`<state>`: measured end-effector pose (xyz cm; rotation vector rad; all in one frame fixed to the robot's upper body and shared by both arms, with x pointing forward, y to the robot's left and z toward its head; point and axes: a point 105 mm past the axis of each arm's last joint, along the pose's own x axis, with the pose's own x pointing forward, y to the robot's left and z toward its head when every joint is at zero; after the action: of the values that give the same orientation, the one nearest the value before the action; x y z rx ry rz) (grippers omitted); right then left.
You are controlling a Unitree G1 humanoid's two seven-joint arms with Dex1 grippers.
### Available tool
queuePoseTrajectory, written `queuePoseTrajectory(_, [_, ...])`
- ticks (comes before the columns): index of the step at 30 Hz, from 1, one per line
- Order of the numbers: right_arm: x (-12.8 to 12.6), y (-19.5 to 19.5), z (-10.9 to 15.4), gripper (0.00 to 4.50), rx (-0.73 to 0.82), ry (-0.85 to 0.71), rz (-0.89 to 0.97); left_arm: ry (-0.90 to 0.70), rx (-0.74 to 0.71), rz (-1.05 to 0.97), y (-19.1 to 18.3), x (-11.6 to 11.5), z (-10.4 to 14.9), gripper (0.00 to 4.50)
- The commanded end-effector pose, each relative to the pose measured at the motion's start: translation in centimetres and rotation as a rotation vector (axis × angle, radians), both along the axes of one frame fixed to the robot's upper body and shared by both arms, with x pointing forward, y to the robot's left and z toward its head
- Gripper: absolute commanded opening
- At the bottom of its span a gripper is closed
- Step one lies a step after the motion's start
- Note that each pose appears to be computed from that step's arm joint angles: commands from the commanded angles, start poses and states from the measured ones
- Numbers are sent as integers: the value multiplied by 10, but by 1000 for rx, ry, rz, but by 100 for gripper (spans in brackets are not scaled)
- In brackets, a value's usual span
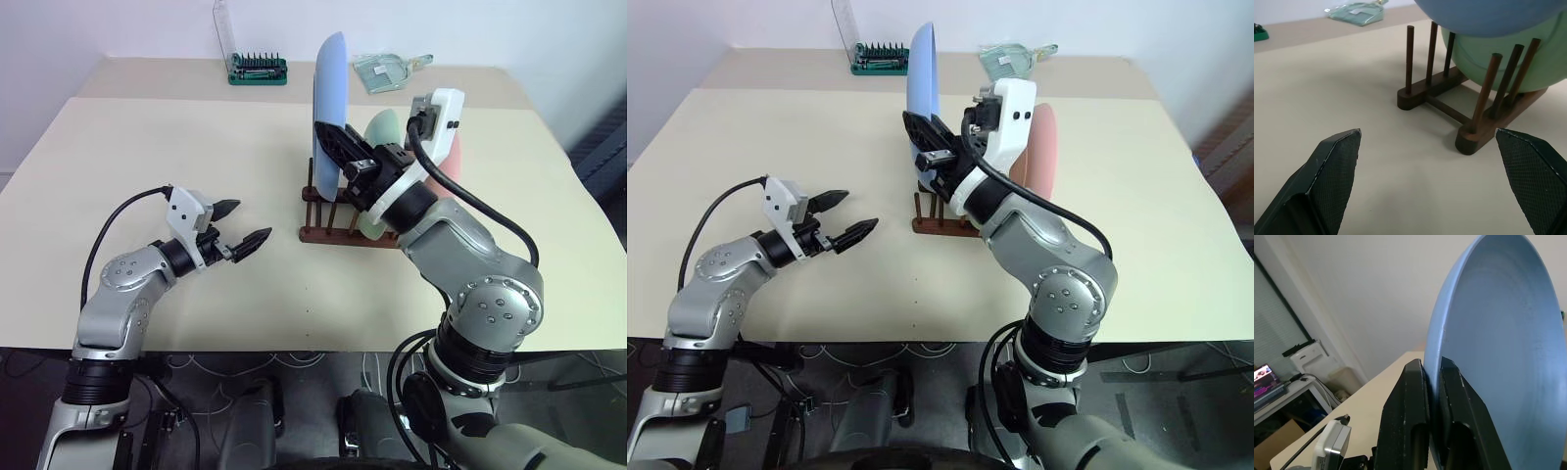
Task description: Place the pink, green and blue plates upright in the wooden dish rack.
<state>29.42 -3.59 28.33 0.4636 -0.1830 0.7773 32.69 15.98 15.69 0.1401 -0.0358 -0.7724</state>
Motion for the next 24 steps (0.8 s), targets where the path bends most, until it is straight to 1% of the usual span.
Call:
queuePoseTrajectory(1, [-3, -1, 7, 0, 39, -4, 17, -35, 6, -39, -6, -6, 4, 449])
queuePoseTrajectory(9, [7, -4, -4, 0, 58, 89, 14, -30, 19, -61, -9, -10, 0, 449])
queuePoseTrajectory(24, [15, -5, -16, 0, 81, 189, 3, -30, 20, -67, -12, -11, -2, 449])
